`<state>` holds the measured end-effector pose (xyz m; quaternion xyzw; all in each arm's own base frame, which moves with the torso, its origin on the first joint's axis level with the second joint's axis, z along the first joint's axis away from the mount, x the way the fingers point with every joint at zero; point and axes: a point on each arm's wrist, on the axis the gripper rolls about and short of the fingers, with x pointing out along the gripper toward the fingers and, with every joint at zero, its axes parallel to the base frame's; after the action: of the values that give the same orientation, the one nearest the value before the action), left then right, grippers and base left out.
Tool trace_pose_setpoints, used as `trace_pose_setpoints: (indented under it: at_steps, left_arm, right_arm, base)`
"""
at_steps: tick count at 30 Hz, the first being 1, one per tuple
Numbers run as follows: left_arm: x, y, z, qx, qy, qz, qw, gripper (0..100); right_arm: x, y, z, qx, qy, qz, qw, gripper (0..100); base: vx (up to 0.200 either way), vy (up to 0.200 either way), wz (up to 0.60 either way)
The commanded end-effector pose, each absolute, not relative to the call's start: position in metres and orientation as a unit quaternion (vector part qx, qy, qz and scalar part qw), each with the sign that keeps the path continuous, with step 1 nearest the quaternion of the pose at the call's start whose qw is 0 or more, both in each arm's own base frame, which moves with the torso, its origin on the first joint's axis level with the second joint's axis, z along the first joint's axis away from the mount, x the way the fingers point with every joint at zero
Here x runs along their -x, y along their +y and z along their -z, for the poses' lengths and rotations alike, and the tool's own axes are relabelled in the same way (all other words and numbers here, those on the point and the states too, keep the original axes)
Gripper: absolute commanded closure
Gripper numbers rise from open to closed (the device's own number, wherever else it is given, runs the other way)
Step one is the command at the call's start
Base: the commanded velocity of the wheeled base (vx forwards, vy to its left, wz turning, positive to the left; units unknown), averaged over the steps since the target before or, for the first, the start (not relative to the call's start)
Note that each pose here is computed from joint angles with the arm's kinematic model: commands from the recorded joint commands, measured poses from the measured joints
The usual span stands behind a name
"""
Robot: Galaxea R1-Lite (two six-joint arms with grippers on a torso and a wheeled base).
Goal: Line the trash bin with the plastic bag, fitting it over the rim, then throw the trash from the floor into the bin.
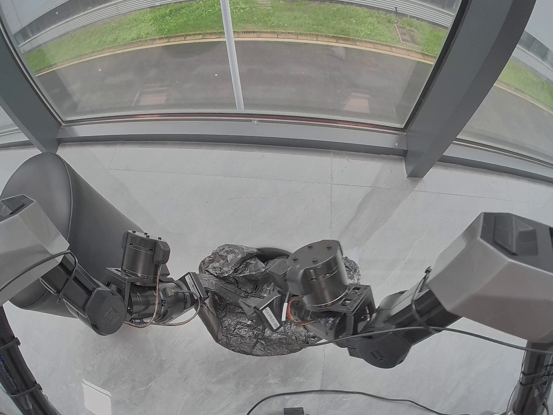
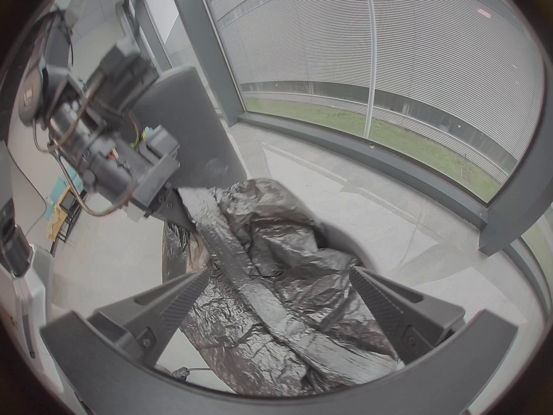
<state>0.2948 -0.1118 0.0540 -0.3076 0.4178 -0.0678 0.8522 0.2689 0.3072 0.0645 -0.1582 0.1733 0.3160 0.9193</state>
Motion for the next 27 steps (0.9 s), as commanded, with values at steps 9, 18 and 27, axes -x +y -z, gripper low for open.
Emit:
trace_pose_setpoints:
  at_steps: [9, 18, 27]
  left_arm:
    - [-0.292, -0.113, -0.058, 0.309, 0.414, 0.072, 0.853, 100]
    - [-0.292, -0.113, -0.058, 0.31, 0.413, 0.072, 0.853, 100]
    - [-0.293, -0.113, -0.058, 0.309, 0.414, 0.072, 0.853, 100]
  right_arm:
    - [-0.268, 0.332, -0.02, 0.201, 0.201, -0.304, 0.909, 0]
    - [-0.274, 0.338, -0.007, 0.204, 0.203, -0.301, 0.909, 0]
    - [-0.286, 0.346, 0.004, 0.218, 0.189, -0.257, 0.922, 0]
  base:
    - [0.0, 0.0, 0.0]
    - [0.0, 0.0, 0.0]
    - [0.0, 0.0, 0.0]
